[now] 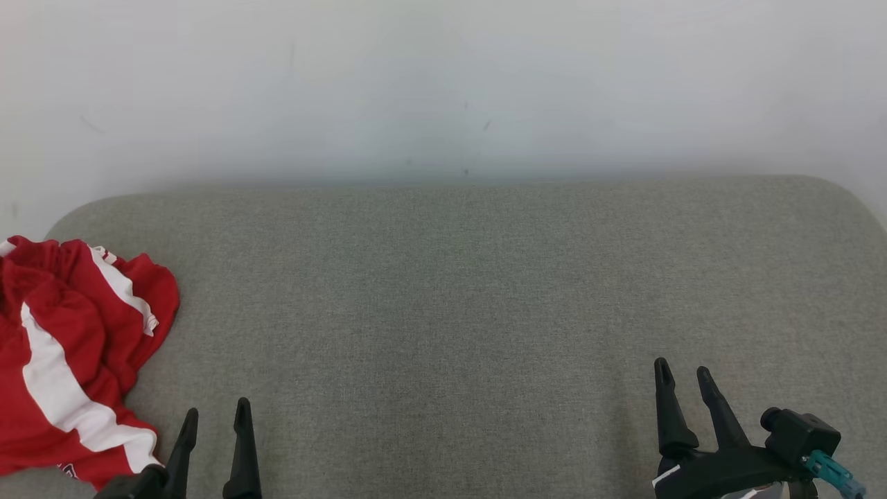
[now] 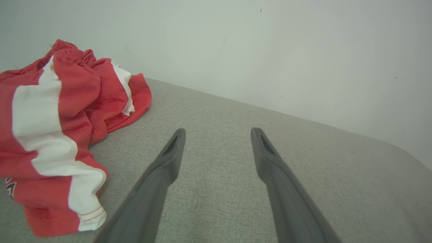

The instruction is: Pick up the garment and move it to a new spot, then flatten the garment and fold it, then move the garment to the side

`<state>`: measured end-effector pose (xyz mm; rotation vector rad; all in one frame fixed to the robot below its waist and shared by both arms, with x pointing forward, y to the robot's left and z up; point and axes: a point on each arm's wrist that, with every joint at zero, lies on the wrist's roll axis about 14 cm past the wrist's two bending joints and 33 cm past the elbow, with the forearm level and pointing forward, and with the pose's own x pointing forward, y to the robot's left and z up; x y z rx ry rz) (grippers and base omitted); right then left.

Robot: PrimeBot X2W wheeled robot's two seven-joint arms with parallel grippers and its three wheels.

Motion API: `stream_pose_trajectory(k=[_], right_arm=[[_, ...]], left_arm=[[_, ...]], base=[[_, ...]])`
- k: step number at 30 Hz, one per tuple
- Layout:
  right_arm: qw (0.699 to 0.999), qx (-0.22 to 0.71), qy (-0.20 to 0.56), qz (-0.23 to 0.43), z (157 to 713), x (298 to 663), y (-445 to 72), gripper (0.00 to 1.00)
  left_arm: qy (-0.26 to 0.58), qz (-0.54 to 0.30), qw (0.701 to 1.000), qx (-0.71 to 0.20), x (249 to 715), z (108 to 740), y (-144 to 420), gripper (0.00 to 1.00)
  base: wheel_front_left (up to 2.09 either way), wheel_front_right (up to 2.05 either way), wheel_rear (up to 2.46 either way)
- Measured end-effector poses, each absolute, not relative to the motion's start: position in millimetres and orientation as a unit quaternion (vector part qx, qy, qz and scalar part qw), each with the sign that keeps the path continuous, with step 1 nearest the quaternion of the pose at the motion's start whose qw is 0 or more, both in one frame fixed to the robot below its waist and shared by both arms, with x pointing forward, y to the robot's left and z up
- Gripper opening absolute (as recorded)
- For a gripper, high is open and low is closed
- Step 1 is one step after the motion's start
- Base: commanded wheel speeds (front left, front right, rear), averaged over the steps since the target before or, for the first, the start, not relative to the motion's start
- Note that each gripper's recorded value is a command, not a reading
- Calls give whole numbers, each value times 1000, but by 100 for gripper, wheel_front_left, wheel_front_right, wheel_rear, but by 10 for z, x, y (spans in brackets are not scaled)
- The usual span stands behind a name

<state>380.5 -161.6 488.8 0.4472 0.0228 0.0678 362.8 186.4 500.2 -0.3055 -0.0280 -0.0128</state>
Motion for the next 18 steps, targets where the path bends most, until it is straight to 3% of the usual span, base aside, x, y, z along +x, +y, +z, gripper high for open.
stream_pose_trajectory(k=[18], right_arm=[[986, 157, -4, 55, 4945, 3785, -1529, 100]], left_arm=[[-28, -24, 996, -81, 3598, 5049, 1788, 100]], base=[[0, 0, 0]])
